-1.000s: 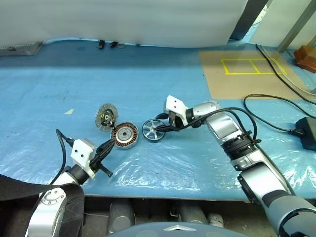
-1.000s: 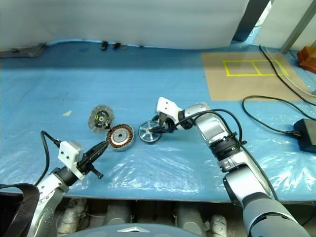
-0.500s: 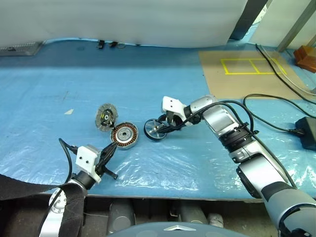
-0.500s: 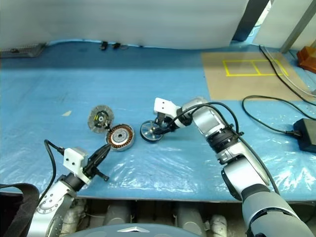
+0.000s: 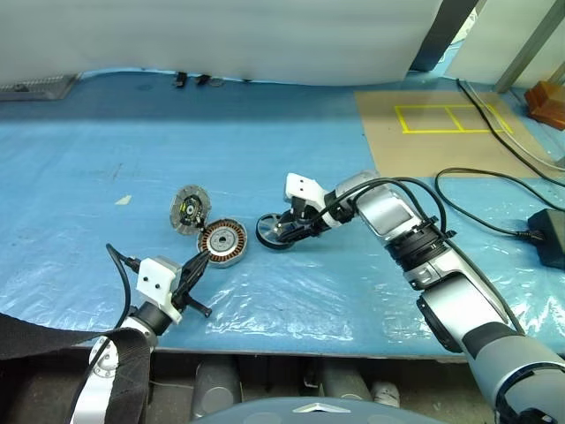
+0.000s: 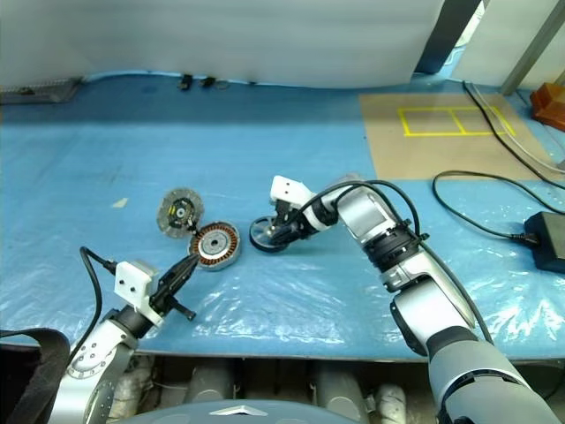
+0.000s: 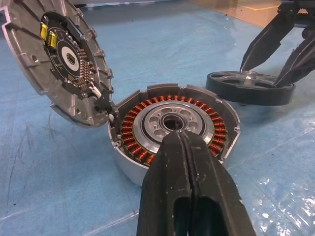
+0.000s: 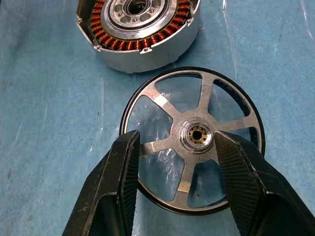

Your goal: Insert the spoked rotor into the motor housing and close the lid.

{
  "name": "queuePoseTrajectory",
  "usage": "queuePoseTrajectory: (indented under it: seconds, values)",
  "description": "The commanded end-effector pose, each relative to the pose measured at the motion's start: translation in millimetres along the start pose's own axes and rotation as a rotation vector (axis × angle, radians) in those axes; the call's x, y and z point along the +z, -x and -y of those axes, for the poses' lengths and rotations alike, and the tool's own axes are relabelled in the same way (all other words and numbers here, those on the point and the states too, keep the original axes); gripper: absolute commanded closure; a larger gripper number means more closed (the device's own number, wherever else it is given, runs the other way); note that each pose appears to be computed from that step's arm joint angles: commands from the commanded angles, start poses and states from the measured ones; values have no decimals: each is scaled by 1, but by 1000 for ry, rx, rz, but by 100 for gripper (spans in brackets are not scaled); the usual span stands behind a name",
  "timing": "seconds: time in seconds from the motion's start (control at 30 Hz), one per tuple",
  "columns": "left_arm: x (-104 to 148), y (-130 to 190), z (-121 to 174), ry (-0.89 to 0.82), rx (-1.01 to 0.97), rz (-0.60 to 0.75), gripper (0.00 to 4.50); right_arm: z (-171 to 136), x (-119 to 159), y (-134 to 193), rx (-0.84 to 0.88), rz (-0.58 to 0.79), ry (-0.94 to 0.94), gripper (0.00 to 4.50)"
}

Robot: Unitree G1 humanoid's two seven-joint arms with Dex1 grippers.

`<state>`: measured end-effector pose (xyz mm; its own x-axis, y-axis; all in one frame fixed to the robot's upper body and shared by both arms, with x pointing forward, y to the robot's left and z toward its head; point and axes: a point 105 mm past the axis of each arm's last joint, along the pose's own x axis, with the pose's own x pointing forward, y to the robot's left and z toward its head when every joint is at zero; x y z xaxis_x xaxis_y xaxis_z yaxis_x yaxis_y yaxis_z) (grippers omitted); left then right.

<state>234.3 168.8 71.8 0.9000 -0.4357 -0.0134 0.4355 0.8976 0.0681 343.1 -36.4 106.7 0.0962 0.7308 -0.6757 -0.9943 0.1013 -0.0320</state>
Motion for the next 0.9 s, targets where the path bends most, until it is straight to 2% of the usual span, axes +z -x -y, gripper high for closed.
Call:
queuePoseTrajectory:
  seconds: [0.03,0.33,0.5,0.6,0.67,0.9]
  values:
    - [4,-1,2,-9,-13,11,449,4,10,2,-25,13,-40,204]
    - [3,-3,4,-2,-11,9,449,15,2,-3,-99,-53,32,204]
    - [2,-2,4,-3,-5,7,449,13,3,-5,-81,-54,38,204]
    - [2,-1,3,-6,0,6,450,12,5,-6,-76,-48,43,265]
    - [3,-1,2,-8,4,7,450,12,7,-5,-73,-42,46,321]
    - [5,3,-2,-20,25,12,450,12,22,2,-74,13,122,330]
